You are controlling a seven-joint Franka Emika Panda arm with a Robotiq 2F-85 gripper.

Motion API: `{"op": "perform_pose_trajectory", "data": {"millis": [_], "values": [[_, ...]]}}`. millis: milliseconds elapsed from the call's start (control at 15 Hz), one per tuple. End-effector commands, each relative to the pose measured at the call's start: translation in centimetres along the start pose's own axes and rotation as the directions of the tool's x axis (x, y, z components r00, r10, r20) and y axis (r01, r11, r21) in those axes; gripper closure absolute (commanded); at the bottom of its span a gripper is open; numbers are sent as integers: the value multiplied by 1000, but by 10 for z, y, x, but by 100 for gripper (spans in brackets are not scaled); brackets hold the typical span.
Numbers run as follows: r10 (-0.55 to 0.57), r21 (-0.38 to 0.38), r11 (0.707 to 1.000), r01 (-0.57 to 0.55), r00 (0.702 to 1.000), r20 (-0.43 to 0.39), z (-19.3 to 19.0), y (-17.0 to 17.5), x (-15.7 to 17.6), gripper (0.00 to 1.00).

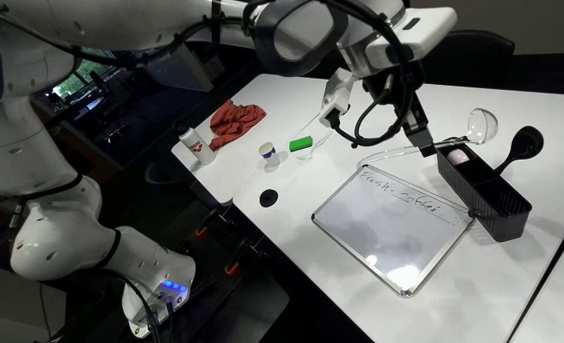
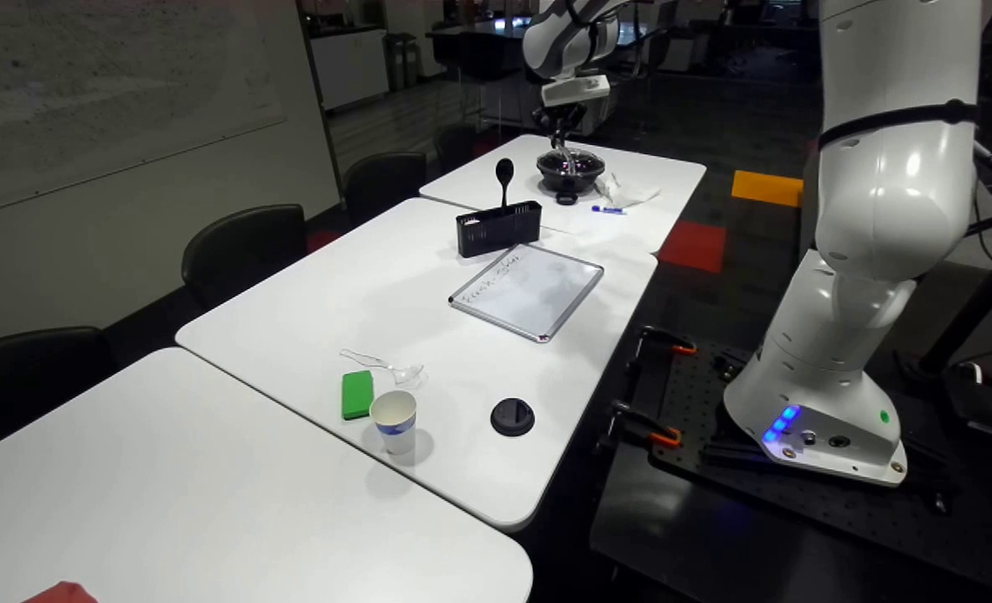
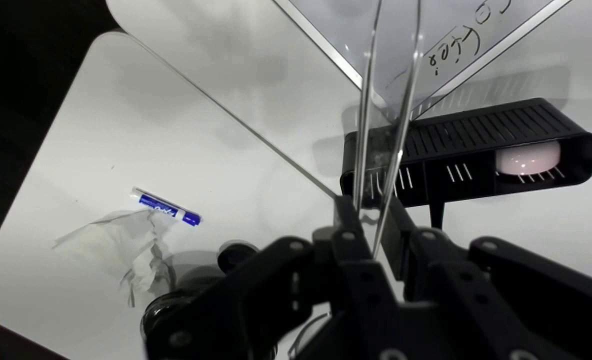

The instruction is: Put the clear spoon in the black basket

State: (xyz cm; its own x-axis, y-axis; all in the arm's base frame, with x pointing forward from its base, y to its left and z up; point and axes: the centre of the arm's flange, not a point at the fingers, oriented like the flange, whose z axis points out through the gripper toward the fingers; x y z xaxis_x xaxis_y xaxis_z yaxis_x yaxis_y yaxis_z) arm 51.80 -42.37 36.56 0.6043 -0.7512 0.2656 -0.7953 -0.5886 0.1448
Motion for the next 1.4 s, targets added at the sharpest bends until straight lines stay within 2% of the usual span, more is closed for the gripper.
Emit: {"op": "perform_pose_trajectory", "data": {"millis": [0,133,200,600,667,867,1000,1133,1333], "values": [[-65,3,998,65,998,-23,-45,-16,-47,96],[-114,1,993,114,993,-27,-45,-23,-55,96],[-92,-1,996,92,996,-22,-35,-24,-29,83],[-115,-2,993,115,993,-10,-36,-28,-41,83],[-100,-50,994,98,994,-32,-37,-32,-45,96],[-37,-148,989,14,987,-156,-48,-41,-49,96],[17,-198,978,-66,971,-240,-52,-48,-49,96],[63,-226,964,-142,944,-322,-53,-54,-50,96],[115,-244,937,-248,883,-454,-50,-65,-50,96]]}}
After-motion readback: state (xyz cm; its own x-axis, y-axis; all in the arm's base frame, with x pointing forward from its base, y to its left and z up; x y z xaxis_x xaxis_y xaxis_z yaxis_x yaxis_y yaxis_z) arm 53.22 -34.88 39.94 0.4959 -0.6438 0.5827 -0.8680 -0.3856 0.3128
